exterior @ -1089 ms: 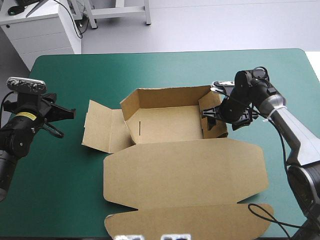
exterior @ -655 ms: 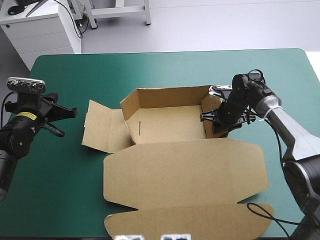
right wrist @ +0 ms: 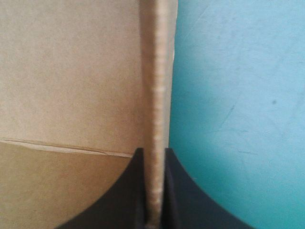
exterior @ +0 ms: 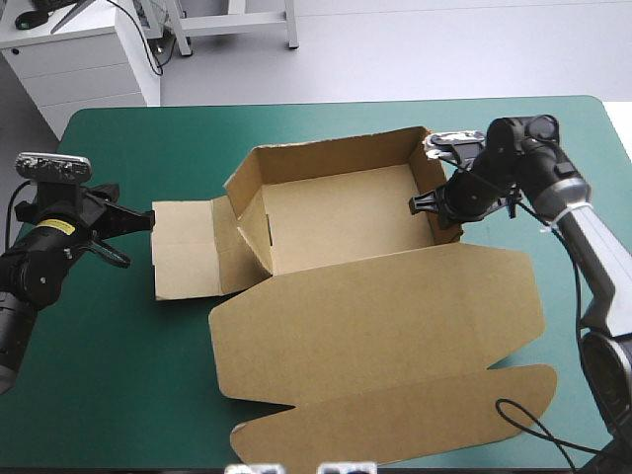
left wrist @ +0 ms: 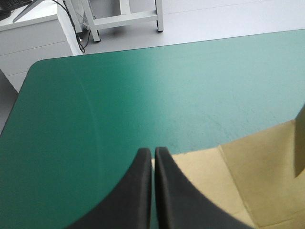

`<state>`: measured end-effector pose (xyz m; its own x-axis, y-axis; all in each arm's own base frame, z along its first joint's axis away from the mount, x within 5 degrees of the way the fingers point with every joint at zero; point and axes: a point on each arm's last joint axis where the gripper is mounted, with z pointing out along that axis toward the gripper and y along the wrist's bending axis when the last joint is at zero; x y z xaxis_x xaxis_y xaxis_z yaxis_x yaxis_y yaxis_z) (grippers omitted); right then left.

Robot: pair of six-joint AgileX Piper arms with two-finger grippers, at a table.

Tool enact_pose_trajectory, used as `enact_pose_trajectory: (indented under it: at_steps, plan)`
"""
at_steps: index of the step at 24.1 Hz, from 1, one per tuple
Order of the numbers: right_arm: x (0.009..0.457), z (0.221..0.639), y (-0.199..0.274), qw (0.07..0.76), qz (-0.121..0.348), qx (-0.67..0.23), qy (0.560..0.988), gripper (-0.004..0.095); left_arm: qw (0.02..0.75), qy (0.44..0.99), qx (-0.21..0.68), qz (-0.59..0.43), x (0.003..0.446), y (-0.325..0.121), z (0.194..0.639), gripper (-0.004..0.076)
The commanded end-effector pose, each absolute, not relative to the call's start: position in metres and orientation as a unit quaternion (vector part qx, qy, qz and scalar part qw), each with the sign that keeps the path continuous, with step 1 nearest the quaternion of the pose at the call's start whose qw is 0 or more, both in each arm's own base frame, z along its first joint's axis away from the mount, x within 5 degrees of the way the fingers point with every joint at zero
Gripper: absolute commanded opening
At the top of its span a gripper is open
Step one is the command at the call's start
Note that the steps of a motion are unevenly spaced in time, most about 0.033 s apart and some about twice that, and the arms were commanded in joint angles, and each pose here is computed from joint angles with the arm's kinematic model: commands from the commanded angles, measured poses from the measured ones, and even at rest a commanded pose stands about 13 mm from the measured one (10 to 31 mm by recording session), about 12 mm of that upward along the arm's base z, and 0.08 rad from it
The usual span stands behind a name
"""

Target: Fold the box

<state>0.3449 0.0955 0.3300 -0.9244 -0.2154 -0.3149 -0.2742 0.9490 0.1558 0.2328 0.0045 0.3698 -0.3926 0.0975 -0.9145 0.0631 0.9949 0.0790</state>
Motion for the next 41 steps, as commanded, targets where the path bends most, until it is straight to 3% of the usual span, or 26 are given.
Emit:
enact_pose_trajectory:
  at_steps: [1, 6, 15, 25, 29, 32, 38, 41]
  plan:
    - [0.324, 0.382, 0.07, 0.225, 0.127, -0.116, 0.959, -0.0019, 0.595, 0.803, 0.022, 0.012, 0.241, 0.008, 0.385, 0.0004]
    - [0.305, 0.414, 0.034, 0.283, 0.146, -0.09, 0.944, -0.0019, 0.583, 0.809, -0.074, -0.004, 0.257, 0.034, 0.38, 0.0005]
    - [0.275, 0.444, 0.012, 0.34, 0.129, -0.08, 0.928, -0.0019, 0.562, 0.823, -0.082, -0.004, 0.283, 0.041, 0.368, 0.0005]
    - [0.262, 0.463, 0.036, 0.379, 0.242, -0.141, 0.882, -0.0017, 0.501, 0.864, -0.052, 0.007, 0.303, 0.044, 0.335, 0.0004]
    - [0.261, 0.462, 0.052, 0.376, 0.232, -0.179, 0.879, -0.0017, 0.5, 0.862, -0.075, -0.049, 0.307, 0.028, 0.334, -0.0008]
    - [0.274, 0.454, 0.07, 0.384, 0.212, -0.19, 0.878, -0.0017, 0.496, 0.864, -0.033, -0.078, 0.308, -0.002, 0.334, -0.0008]
    - [0.306, 0.432, 0.07, 0.381, 0.154, -0.163, 0.897, -0.0017, 0.484, 0.866, -0.016, -0.124, 0.293, -0.024, 0.344, -0.0008]
    - [0.313, 0.427, 0.07, 0.38, 0.153, -0.154, 0.899, -0.0015, 0.469, 0.871, 0.014, -0.143, 0.283, -0.029, 0.349, -0.0008]
